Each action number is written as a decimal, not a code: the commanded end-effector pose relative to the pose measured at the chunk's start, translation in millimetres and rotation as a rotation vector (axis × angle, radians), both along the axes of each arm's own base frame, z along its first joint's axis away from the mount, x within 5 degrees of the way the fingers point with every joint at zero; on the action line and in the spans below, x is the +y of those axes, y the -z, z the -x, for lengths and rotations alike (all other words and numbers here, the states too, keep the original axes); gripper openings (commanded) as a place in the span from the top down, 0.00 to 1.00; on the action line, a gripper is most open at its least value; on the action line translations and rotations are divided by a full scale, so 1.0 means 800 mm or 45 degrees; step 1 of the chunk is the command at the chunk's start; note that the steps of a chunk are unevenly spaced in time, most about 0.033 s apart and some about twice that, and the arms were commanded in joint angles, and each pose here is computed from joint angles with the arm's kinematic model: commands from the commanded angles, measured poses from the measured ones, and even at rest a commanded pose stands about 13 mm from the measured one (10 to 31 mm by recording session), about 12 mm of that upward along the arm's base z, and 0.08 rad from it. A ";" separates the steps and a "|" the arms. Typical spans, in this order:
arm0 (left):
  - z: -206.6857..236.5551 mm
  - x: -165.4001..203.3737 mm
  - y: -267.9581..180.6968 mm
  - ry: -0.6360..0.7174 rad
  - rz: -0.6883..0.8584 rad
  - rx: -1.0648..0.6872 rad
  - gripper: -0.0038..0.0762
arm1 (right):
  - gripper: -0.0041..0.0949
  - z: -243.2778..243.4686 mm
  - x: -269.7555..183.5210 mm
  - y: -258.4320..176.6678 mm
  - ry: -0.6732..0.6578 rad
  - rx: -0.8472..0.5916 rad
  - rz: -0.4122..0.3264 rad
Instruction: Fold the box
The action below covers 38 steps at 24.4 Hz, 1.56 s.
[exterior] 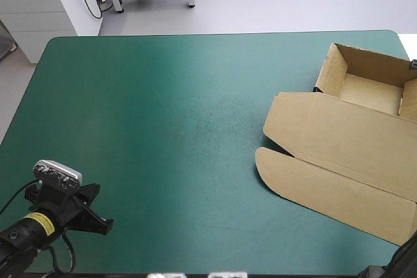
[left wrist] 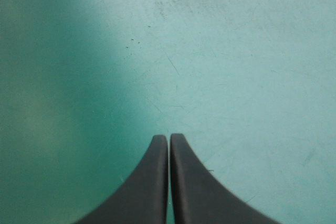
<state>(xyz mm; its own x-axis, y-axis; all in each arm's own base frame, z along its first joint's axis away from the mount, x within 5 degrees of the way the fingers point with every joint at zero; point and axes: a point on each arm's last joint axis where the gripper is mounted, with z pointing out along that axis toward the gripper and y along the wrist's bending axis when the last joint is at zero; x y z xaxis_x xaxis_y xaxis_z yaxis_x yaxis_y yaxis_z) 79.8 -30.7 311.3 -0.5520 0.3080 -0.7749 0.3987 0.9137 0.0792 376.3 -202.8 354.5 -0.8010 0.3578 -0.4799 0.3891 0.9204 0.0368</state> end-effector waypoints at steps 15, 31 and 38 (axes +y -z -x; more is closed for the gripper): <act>-0.002 -0.002 -0.013 -0.052 0.105 -0.032 0.96 | 0.96 0.085 0.249 -0.121 -0.729 -0.411 -0.028; 0.067 0.032 0.017 -0.014 0.252 -0.379 0.96 | 0.98 0.338 0.296 -0.044 -0.923 -1.003 0.161; 0.083 0.040 0.019 -0.016 0.284 -0.438 0.96 | 0.98 0.405 0.275 0.023 -0.883 -1.206 0.251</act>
<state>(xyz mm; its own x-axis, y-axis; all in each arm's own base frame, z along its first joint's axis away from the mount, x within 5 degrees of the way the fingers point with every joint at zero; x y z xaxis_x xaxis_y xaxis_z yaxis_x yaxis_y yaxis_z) 12.4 2.6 285.2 -0.3097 0.1296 -0.9420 0.3649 0.9310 0.0081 59.5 20.3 332.6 -0.2135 -0.1851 -0.9592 -0.3258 0.9392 -0.1087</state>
